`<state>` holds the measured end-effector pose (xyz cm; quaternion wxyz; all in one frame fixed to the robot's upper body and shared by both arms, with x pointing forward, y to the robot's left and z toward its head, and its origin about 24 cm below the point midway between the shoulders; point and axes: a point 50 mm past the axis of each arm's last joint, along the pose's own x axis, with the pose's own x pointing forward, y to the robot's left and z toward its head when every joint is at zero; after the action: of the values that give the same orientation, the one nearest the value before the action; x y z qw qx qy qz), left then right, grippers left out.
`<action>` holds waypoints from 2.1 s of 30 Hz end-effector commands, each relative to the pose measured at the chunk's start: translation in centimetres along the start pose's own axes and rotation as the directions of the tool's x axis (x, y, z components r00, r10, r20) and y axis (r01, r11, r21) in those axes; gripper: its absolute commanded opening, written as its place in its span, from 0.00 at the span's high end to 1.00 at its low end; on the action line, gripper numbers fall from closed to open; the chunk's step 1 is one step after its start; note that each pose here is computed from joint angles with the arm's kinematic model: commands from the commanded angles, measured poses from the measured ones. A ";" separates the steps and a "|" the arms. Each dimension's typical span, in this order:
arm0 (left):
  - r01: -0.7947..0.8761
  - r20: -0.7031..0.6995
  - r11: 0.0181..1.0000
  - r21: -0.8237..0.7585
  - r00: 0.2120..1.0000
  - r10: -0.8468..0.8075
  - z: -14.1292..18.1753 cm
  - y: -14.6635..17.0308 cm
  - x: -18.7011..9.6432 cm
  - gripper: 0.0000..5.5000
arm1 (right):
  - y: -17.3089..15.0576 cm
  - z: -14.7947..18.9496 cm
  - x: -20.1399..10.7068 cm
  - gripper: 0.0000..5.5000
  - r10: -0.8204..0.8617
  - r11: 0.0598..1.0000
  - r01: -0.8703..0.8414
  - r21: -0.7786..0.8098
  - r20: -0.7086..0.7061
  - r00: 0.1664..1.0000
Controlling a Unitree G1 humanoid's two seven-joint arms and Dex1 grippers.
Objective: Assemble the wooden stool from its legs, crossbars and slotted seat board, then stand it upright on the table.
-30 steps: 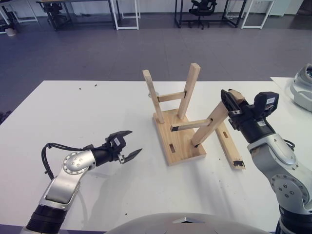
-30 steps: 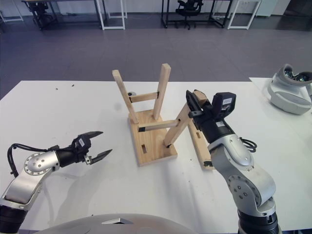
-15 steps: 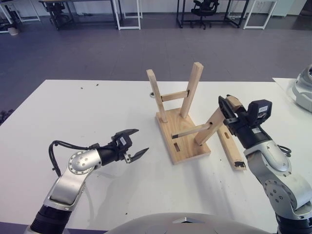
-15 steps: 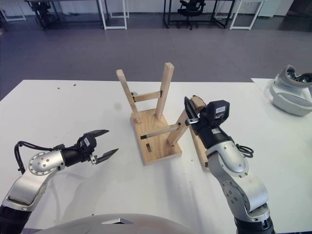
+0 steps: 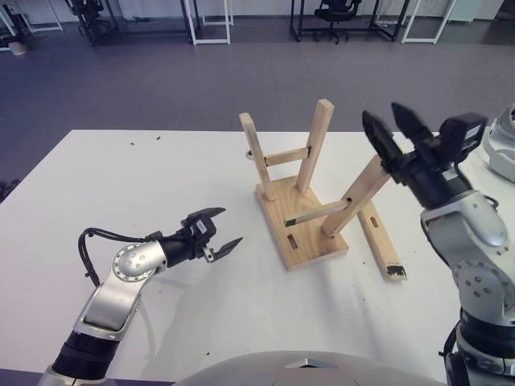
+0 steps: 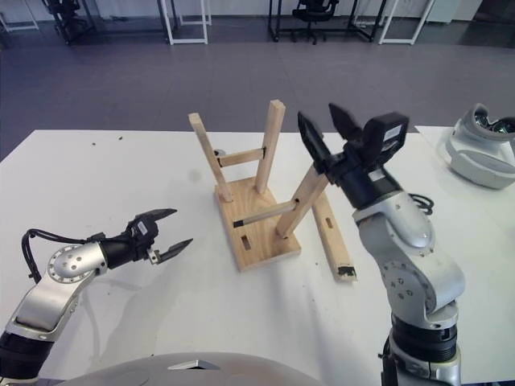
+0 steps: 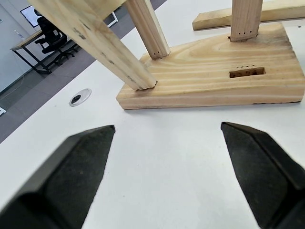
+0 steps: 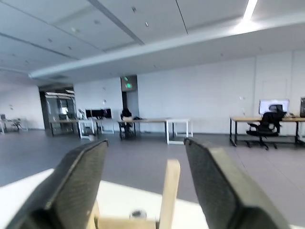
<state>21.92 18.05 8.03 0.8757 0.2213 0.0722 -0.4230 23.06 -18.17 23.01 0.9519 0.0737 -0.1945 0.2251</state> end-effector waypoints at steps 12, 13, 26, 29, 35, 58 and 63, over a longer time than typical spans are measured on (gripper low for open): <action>-0.117 0.036 0.993 0.032 0.993 0.116 0.2 2.3 0.6 0.26 | -5.6 -15.5 -11.1 0.25 -0.299 0.932 0.336 -0.137 -0.814 0.498; -0.116 0.036 0.993 0.032 0.993 0.114 0.2 2.3 0.7 0.26 | -5.7 -15.8 -11.5 0.25 -0.304 0.932 0.327 -0.158 -0.832 0.464; -0.260 0.336 0.962 -0.087 0.901 0.274 6.4 6.1 0.7 0.26 | -9.3 -12.1 -7.3 0.62 -0.477 0.879 0.326 -0.349 -0.613 0.630; -0.167 0.565 0.955 -0.246 0.775 0.281 11.7 7.6 1.1 0.26 | -9.5 -4.9 -0.6 0.62 -0.356 0.793 0.143 -0.593 -0.260 0.898; 0.233 0.836 0.893 -0.385 0.499 0.230 21.1 9.3 2.0 0.26 | 3.1 2.0 8.3 0.62 0.501 0.545 -0.348 -0.763 -0.037 0.864; 0.310 0.880 0.870 -0.384 0.408 0.244 22.3 10.5 -1.1 0.81 | 4.6 2.0 8.6 0.37 0.535 0.637 -0.369 -0.677 0.044 0.844; 0.189 0.755 0.881 -0.435 0.610 0.242 16.4 10.3 -4.2 0.81 | -4.1 2.0 6.4 0.26 0.245 0.780 -0.259 -0.569 -0.103 0.964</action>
<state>27.10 18.38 28.76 0.8357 -0.2235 -0.2542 -0.4325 28.76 -16.81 28.38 0.8618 -0.2618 -0.3103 0.3040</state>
